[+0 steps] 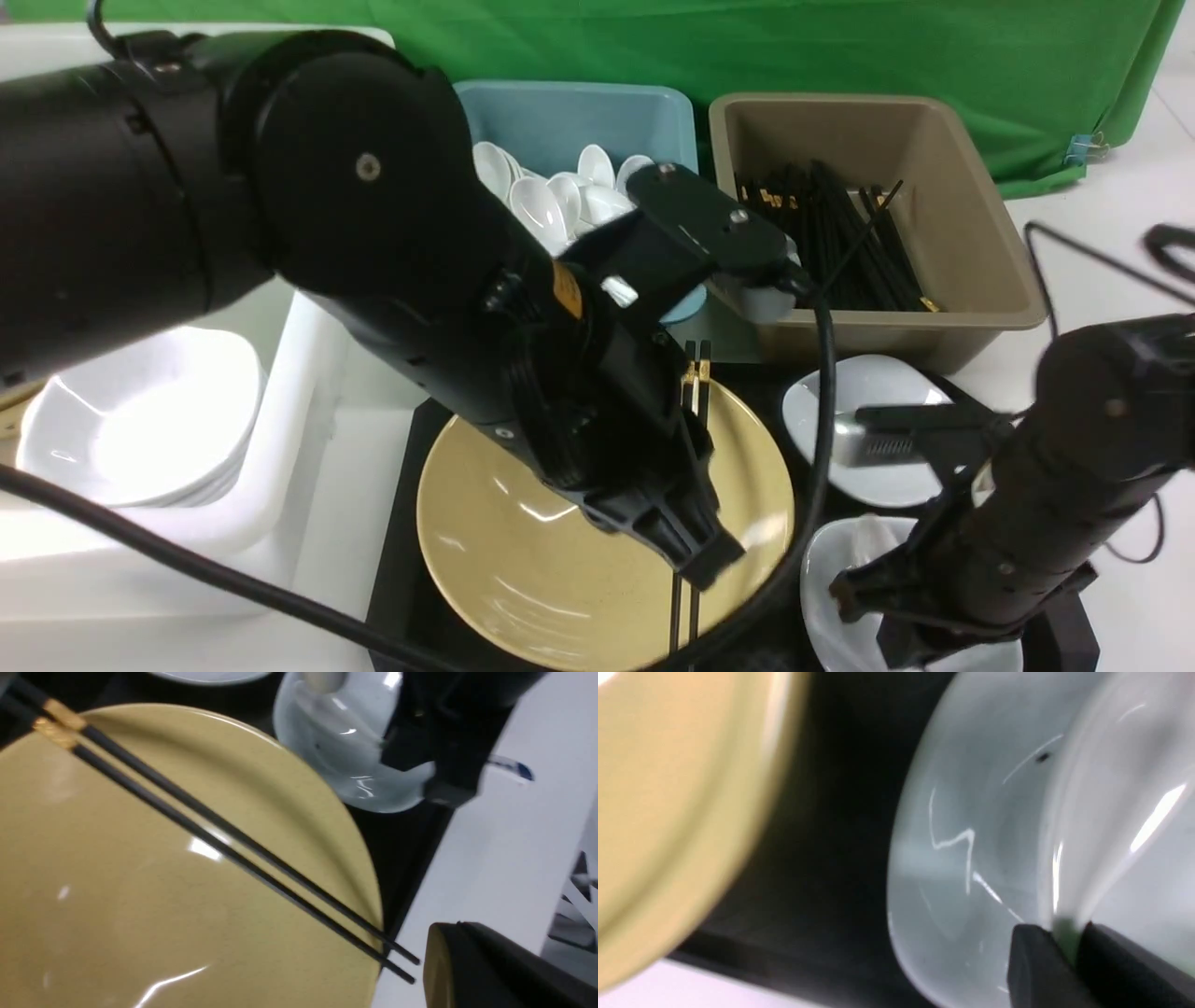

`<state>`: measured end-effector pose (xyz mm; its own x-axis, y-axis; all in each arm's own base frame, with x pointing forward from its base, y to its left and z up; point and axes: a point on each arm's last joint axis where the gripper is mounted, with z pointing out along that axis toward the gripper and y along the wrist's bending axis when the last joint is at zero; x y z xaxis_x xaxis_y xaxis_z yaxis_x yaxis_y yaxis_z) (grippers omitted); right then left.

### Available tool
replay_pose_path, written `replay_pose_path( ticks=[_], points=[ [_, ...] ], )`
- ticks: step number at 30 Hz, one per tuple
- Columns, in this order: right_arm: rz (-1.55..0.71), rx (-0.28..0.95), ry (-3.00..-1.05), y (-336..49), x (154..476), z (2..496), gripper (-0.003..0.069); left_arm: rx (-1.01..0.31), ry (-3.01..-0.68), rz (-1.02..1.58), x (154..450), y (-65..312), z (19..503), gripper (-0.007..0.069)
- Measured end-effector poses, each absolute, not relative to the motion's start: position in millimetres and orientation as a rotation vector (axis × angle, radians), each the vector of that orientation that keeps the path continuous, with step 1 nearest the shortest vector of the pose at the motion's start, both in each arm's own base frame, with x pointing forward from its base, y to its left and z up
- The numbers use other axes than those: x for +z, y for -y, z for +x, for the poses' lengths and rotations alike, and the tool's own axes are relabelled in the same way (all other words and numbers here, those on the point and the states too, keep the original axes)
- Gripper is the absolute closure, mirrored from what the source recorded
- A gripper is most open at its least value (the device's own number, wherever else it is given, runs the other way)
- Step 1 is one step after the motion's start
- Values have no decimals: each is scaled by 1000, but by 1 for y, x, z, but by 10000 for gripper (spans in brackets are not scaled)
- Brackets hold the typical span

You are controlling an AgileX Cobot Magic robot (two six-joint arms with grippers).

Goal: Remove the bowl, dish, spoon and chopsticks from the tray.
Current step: Use the right arm to grab the soup spoon in the middle, then use the right arm to put the soup spoon into the small storage box in the middle

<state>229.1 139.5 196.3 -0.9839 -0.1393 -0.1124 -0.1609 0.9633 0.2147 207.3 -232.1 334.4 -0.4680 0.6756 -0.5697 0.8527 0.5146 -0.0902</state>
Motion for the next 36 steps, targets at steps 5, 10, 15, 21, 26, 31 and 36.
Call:
replay_pose_path(
  ticks=[5, 10, 15, 21, 26, 31, 36],
  points=[
    [-272, 418, -2841, -138, 251, 231, 573, -408, -2202, 1134, 364, 224, 214, 631],
    [-260, 468, -2594, -137, 314, 282, 573, -355, -2034, 907, 404, 220, 228, 631],
    [-310, 562, -2414, -151, 347, 342, 573, -358, -2019, 698, 417, 205, 245, 631],
    [-329, 719, -2321, -195, 333, 434, 573, -307, -2108, 508, 407, 172, 278, 631],
    [-297, 784, -2321, -219, 296, 481, 558, -289, -2176, 447, 399, 159, 289, 631],
    [-314, 828, -2284, -240, 280, 495, 440, -289, -2197, 445, 396, 159, 289, 631],
    [-380, 821, -2311, -246, 284, 489, 232, -280, -2236, 450, 394, 158, 287, 631]
  ],
)
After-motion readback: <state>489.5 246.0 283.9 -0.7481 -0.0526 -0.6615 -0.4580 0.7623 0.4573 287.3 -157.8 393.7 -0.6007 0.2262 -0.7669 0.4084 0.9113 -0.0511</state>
